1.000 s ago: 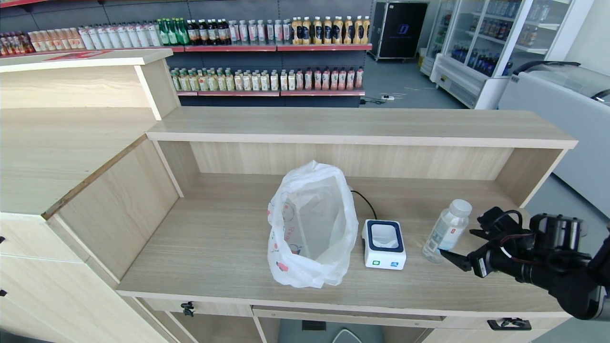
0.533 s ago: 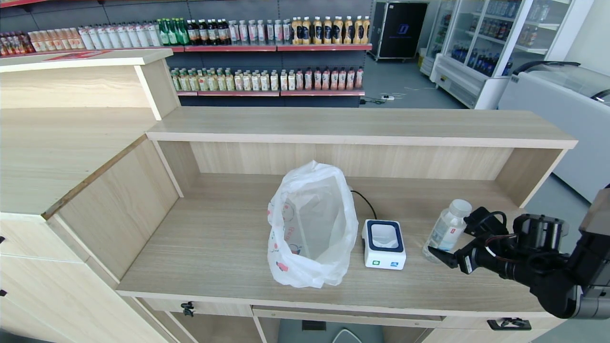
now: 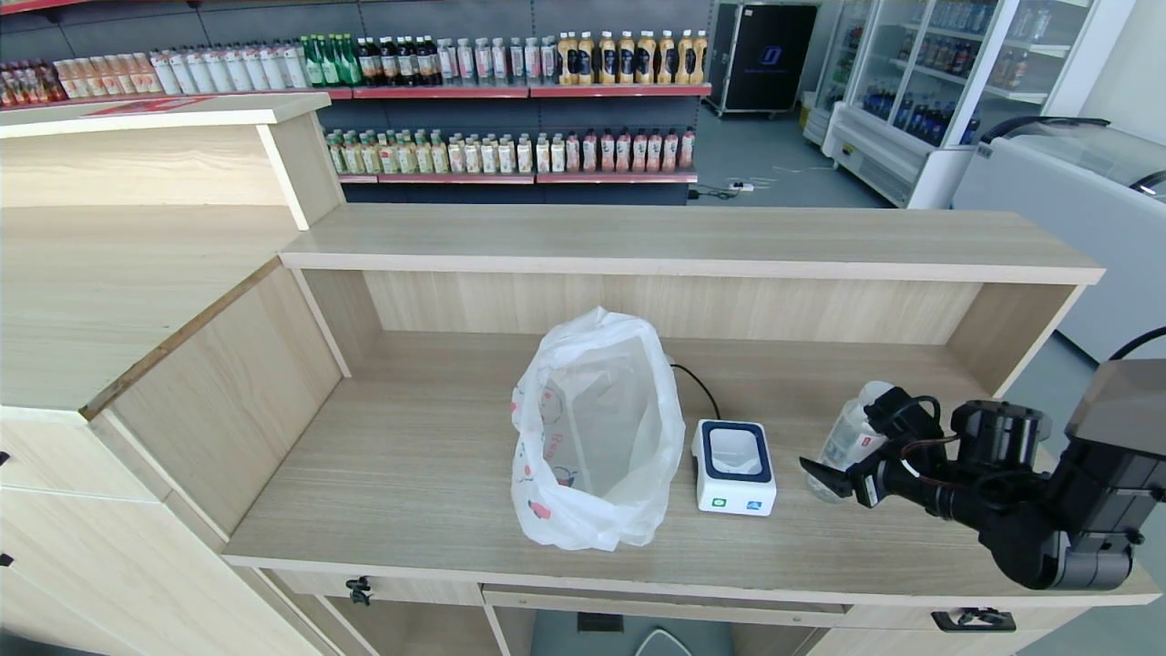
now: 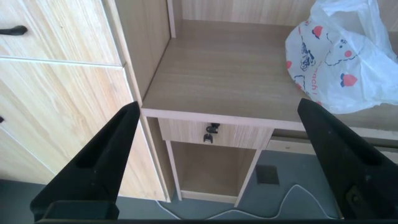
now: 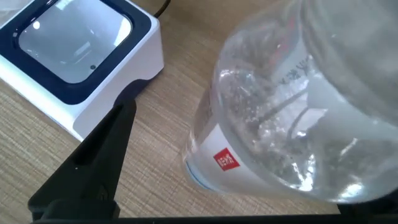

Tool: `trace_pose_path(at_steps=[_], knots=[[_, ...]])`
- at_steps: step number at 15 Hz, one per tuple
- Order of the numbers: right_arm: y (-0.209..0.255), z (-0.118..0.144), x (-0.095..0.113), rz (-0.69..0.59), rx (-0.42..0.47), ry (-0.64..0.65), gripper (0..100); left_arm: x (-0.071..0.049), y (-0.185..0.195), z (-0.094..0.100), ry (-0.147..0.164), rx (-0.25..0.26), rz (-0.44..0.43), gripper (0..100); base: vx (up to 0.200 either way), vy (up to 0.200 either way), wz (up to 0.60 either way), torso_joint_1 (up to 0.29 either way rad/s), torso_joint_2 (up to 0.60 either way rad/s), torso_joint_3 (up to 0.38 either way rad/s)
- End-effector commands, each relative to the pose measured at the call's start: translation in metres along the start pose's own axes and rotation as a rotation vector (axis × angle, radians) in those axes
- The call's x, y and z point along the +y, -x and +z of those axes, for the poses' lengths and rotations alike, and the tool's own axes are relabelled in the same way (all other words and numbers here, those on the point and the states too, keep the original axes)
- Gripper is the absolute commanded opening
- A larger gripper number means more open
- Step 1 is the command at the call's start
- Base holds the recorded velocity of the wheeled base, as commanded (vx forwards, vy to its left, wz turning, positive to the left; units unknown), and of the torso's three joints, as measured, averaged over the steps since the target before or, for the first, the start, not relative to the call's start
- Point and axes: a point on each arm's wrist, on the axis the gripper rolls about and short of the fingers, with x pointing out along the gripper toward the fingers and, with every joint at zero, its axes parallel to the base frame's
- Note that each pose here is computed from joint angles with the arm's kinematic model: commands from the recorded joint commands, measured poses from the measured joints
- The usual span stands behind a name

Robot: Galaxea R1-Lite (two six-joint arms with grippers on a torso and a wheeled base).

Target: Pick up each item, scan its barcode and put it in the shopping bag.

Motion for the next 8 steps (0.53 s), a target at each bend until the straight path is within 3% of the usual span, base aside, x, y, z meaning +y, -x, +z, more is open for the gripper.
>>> trace_pose_path(at_steps=[1,8], knots=[[-0.007,0.000,0.003,0.013,-0.008,-0.013,100,0.000,0.000,0.000,0.000,0.000,0.001,100,0.000,0.000,0.00,0.000,0.00,0.000],[-0.019,0.007,0.008,0.058,-0.069,-0.016,100,0.000,0.000,0.000,0.000,0.000,0.001,100,0.000,0.000,0.00,0.000,0.00,0.000]])
